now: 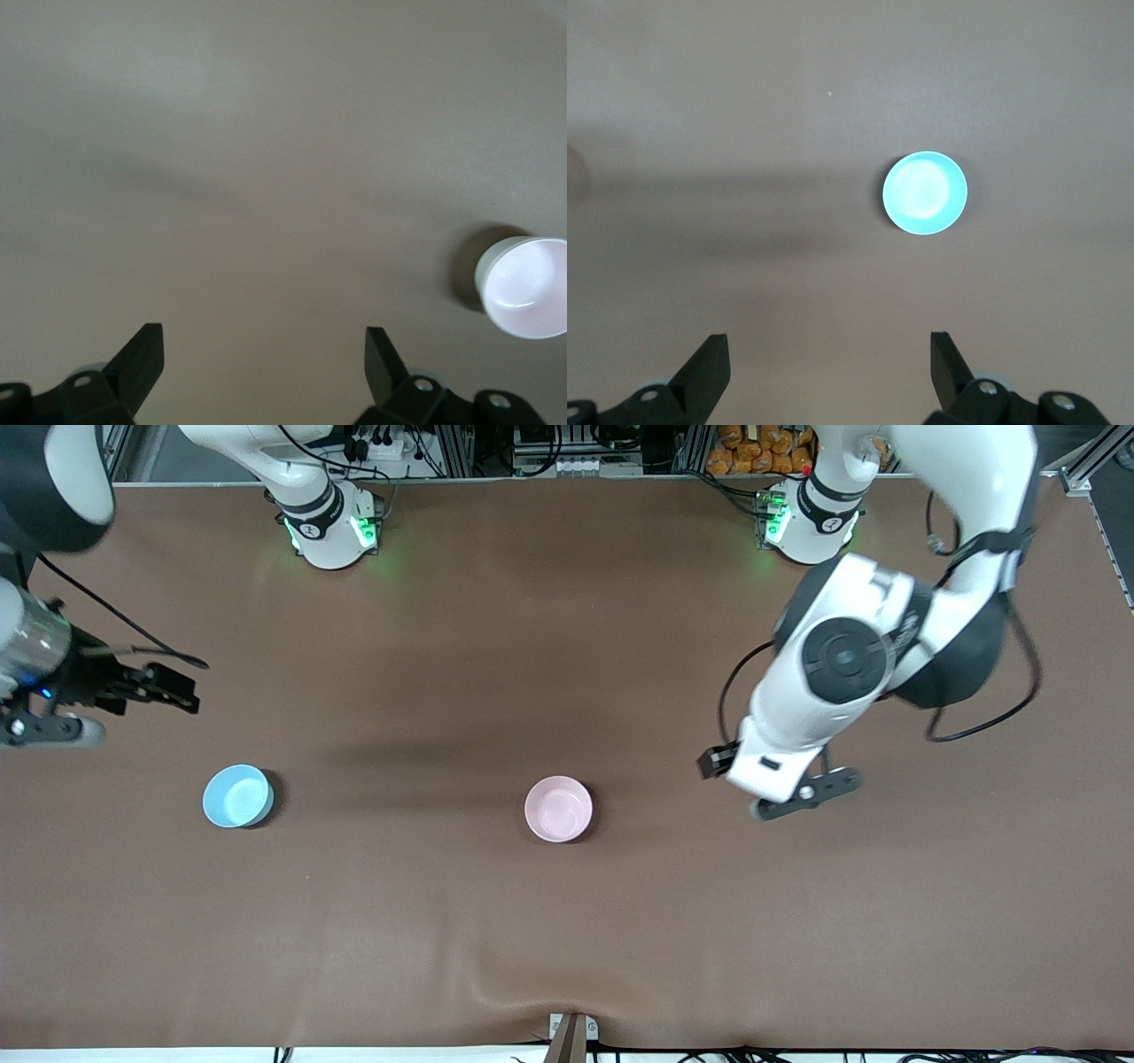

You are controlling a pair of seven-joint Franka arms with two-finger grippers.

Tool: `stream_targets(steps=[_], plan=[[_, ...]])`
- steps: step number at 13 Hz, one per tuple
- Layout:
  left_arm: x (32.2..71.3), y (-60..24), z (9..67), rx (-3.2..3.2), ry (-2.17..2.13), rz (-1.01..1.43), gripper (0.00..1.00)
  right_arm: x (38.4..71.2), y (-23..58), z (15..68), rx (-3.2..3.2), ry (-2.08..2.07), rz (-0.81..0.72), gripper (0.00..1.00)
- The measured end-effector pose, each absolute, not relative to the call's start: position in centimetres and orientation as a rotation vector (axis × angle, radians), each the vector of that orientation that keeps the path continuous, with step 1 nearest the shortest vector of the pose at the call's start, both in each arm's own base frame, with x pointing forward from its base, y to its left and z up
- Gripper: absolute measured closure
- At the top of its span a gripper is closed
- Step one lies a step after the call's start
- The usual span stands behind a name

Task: Stack pink and blue bowls on white bowl
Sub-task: 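Raise the left gripper away while the right gripper reaches the blue bowl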

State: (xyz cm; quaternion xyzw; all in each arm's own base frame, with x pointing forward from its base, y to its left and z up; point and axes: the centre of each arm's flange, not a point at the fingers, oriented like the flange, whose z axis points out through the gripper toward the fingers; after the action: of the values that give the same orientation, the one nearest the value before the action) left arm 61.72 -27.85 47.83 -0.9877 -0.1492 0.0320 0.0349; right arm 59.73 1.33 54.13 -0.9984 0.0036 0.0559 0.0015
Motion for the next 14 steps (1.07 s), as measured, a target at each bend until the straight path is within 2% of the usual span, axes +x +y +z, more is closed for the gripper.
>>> stream_targets(steps=[5, 9, 14], plan=[[61.6, -20.8, 54.6, -3.053, -0.331, 0.02, 0.0, 63.6, -4.4, 41.8, -3.119, 0.126, 0.385, 0.0], [60.2, -18.8, 57.0, -3.032, -0.336, 0.03, 0.0, 64.5, -10.0, 32.8, -3.085, 0.045, 0.485, 0.0], [60.1, -15.4, 58.4, -3.025, -0.339, 0.028, 0.0, 63.7, -11.3, 27.0, -3.094, -0.018, 0.411, 0.0]])
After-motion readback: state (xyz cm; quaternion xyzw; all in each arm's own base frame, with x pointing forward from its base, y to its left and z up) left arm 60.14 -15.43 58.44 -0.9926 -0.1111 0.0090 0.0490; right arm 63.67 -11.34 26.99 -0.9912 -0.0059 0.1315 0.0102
